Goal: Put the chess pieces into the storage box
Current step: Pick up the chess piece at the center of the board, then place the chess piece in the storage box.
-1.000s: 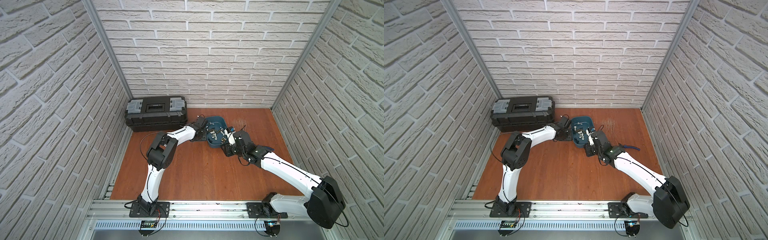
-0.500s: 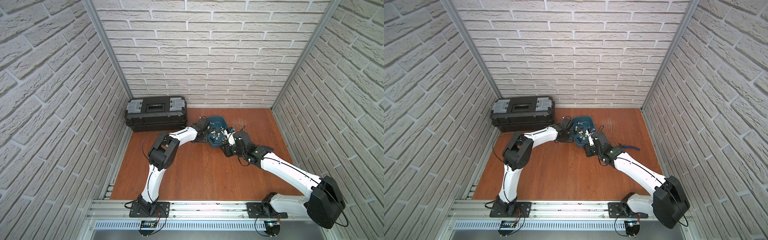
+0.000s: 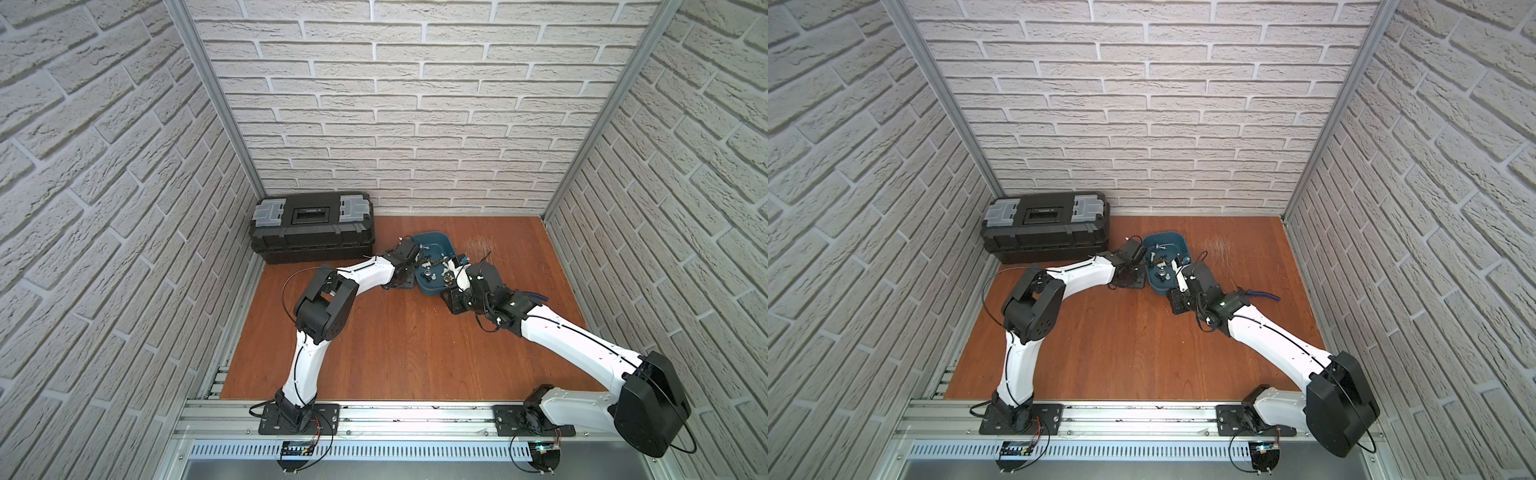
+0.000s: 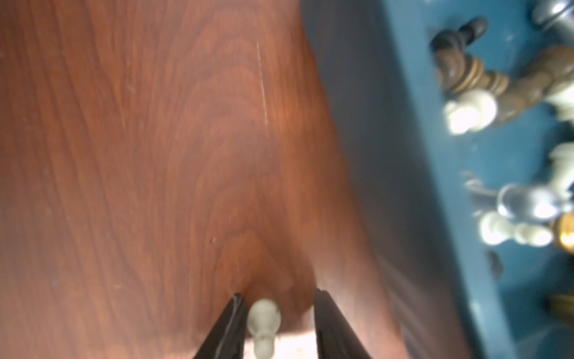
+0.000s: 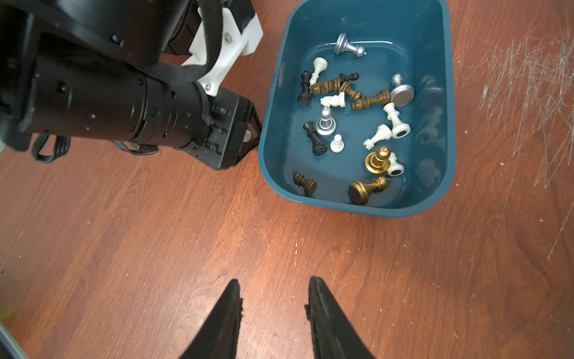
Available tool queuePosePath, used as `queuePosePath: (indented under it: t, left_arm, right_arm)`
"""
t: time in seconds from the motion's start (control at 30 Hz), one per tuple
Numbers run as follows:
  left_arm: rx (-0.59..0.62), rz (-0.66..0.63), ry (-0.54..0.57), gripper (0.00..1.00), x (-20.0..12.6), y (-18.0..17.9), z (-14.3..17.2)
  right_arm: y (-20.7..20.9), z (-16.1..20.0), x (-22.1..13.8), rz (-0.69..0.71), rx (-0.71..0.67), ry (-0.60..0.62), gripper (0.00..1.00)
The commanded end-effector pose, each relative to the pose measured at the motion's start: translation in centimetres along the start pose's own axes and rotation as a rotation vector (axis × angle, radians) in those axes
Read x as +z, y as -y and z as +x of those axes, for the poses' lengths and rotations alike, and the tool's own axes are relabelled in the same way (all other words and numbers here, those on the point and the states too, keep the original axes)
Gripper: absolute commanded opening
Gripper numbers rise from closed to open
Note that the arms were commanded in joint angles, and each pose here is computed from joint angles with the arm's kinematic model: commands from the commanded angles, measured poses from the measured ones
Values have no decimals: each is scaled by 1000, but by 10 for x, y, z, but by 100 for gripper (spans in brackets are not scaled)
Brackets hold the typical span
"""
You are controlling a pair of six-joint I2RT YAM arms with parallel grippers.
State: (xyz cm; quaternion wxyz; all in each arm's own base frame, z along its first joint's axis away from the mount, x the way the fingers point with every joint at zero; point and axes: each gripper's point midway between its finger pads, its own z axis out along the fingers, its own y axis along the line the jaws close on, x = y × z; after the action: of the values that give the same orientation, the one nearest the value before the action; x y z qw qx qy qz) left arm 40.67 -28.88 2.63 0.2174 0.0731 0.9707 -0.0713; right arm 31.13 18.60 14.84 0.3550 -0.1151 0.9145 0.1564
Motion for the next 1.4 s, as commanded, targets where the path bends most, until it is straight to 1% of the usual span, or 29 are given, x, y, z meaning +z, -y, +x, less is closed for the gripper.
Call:
queuePosePath:
  t: [0.0, 0.13, 0.23, 0.47, 0.6, 0.77, 0.9, 1.03, 1.13, 1.27, 1.37]
  left_arm:
    - [26, -77, -107, 35, 8, -19, 37]
    - [32, -77, -94, 25, 6, -17, 35]
    - [47, -79, -89, 23, 5, -16, 30]
    - [67, -90, -77, 12, -1, -15, 20]
    - [66, -84, -57, 11, -10, -13, 15]
    - [67, -68, -9, 10, -29, -7, 0]
    - [97, -44, 45, 11, -53, 13, -16]
    - [136, -14, 115, 11, -76, 39, -37]
    - [148, 0, 142, 11, -85, 52, -49]
    - [155, 26, 180, 11, -95, 65, -63]
    - [166, 64, 210, 11, -101, 81, -77]
  right_arm:
    - [-3, -3, 3, -18, 13, 21, 40]
    - [-2, -3, 2, -15, 11, 22, 40]
    - [-2, -2, 3, -14, 10, 18, 40]
    - [-2, 0, 5, -12, 14, 12, 40]
    - [-1, -1, 2, -8, 9, 20, 40]
    - [0, -2, -3, -6, 6, 32, 40]
    - [1, -7, -12, 5, 5, 54, 40]
    - [8, -17, -34, 37, 8, 126, 40]
    - [12, -21, -46, 56, -1, 163, 40]
    - [14, -20, -52, 69, -6, 170, 40]
    - [17, -21, -59, 79, 4, 196, 40]
